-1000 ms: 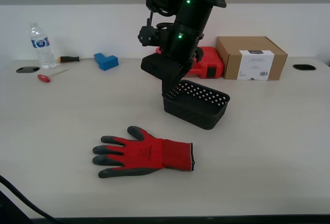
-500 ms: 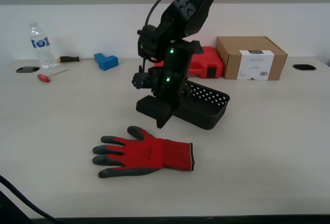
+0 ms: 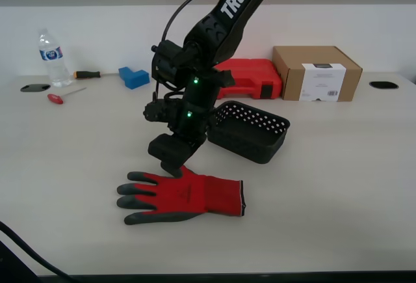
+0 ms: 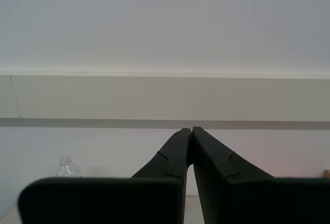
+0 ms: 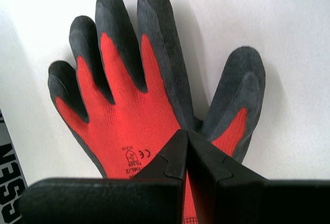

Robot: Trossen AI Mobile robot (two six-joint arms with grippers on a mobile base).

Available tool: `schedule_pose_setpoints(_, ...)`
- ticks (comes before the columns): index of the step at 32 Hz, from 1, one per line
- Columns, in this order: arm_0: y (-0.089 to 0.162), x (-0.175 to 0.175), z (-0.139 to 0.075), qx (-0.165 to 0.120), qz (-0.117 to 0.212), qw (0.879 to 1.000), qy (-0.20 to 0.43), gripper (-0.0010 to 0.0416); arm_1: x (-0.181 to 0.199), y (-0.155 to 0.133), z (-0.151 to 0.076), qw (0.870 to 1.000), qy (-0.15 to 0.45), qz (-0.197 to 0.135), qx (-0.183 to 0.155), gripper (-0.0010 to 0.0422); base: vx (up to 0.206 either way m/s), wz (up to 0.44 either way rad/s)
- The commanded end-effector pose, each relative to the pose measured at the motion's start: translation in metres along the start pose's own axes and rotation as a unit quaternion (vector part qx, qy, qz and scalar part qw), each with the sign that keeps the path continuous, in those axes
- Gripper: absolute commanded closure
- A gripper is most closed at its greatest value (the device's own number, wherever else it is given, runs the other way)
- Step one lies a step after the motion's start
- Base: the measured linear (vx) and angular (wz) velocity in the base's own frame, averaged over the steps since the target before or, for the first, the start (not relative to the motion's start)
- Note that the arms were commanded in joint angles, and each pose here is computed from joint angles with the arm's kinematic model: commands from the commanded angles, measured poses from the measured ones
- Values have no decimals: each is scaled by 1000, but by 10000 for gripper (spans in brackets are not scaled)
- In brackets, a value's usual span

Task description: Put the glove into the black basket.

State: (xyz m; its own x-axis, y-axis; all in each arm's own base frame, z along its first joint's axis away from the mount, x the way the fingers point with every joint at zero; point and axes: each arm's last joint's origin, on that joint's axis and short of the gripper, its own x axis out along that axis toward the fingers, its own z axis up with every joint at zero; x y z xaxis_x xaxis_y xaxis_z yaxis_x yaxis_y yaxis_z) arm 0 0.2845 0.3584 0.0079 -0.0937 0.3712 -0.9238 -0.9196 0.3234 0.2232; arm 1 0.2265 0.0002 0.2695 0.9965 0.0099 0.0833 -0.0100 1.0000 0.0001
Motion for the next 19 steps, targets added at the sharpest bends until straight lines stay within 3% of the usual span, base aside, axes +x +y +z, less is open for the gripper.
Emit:
schedule_pose_setpoints(1,-1,3,-6,7,0,1000,8,401,0,0,0,1000,-2,1,0,412,0,0)
schedule_pose_setpoints(4,-4,5,-14,16,2,1000,19,384,0,0,0,1000,-2,0,0,412,0,0)
schedule_pose_setpoints(5,-5,7,-21,22,4,999,28,350,0,0,0,1000,-2,1,0,412,0,0)
schedule_pose_setpoints(10,-8,9,-27,22,-18,999,36,268,0,0,0,1000,-2,1,0,412,0,0)
schedule_pose_setpoints(11,-9,10,-29,17,-42,998,40,229,0,0,1,1000,-2,1,0,412,0,0)
schedule_pose_setpoints(14,-11,12,-32,-5,-65,997,46,177,0,0,0,1000,-2,1,0,412,0,0)
schedule_pose_setpoints(19,-11,14,-35,-15,-72,996,49,128,0,0,0,1000,-2,1,0,412,0,0)
